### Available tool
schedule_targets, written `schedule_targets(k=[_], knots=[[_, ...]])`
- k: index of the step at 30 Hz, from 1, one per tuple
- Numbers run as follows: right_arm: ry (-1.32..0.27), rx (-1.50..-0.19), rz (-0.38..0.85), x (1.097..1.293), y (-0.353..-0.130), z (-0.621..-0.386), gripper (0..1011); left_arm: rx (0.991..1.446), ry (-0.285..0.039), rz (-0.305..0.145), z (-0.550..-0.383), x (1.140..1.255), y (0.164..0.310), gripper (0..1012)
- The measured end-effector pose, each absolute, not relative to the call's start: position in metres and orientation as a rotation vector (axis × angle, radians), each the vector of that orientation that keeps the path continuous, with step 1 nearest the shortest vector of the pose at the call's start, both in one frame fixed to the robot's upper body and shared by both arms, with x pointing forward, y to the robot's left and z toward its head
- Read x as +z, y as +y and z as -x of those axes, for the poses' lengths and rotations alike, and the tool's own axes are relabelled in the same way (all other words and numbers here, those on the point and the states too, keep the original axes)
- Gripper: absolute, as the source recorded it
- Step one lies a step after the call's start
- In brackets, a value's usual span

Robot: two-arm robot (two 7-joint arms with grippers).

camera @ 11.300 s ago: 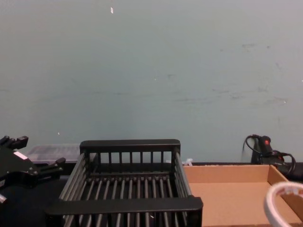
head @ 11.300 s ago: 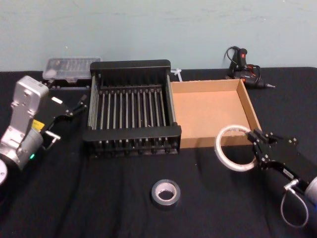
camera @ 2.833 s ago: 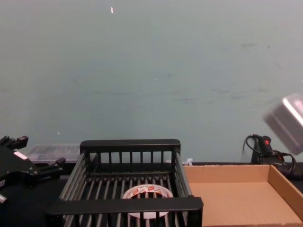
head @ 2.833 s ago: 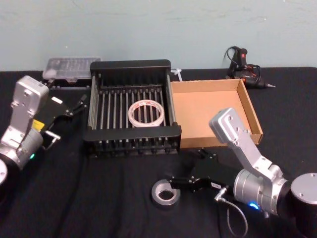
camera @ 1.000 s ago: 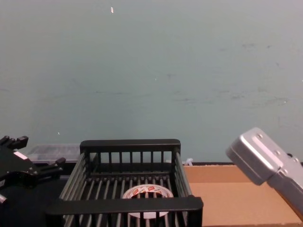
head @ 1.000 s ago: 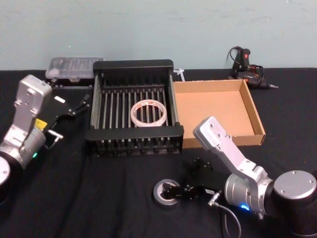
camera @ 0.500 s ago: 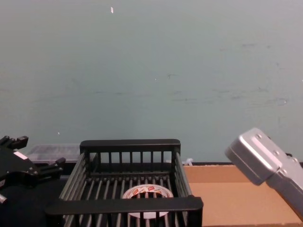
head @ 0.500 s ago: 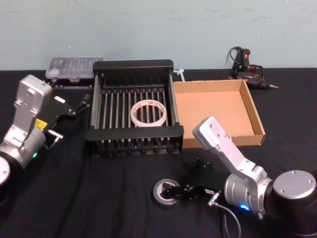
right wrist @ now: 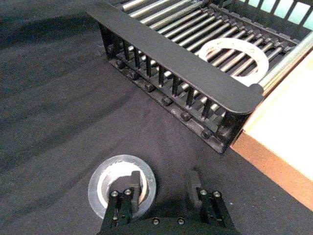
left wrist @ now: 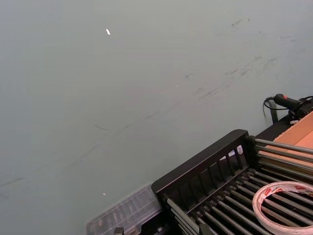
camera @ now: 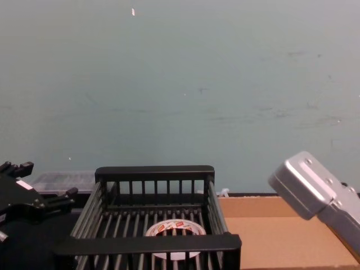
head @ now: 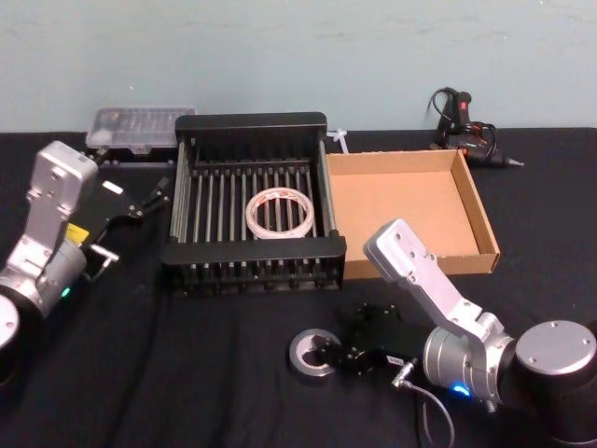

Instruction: Pick up the white tape and place it into the black box , Pick up the silver tape and place it into the brown box.

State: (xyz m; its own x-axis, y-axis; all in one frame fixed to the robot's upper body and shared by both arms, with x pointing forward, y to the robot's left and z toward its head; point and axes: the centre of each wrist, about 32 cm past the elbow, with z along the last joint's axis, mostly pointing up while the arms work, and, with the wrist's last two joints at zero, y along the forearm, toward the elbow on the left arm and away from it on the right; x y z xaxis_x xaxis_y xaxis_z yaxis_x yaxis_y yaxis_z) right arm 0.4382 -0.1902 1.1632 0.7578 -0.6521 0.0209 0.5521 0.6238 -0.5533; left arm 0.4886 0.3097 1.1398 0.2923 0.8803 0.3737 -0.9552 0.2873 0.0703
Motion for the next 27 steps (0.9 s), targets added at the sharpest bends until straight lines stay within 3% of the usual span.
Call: schedule_targets(k=[2,12,15,27], knots=[[0.189,-0.696,0.569,1.1632,-0.1902,-0.4381,591,1.248,-0.285,-0.304,-0.4886,1.1398,0.3096,1001],[0.19,-0.696,0.568,1.1633,-0.1901,-0.4379,223,1.248,-0.285,-0.304,-0.4886,1.1398,0.3097,1001],[0.19,-0.696,0.568,1.1632,-0.1901,-0.4379,158,1.248,-0.285,-0.305,-0.4886,1.1398,0.3097,1001],[0.187,-0.697,0.558,1.1625,-0.1906,-0.4367,158,1.248,-0.285,-0.305,-0.4886,1.1397,0.3097,1001]])
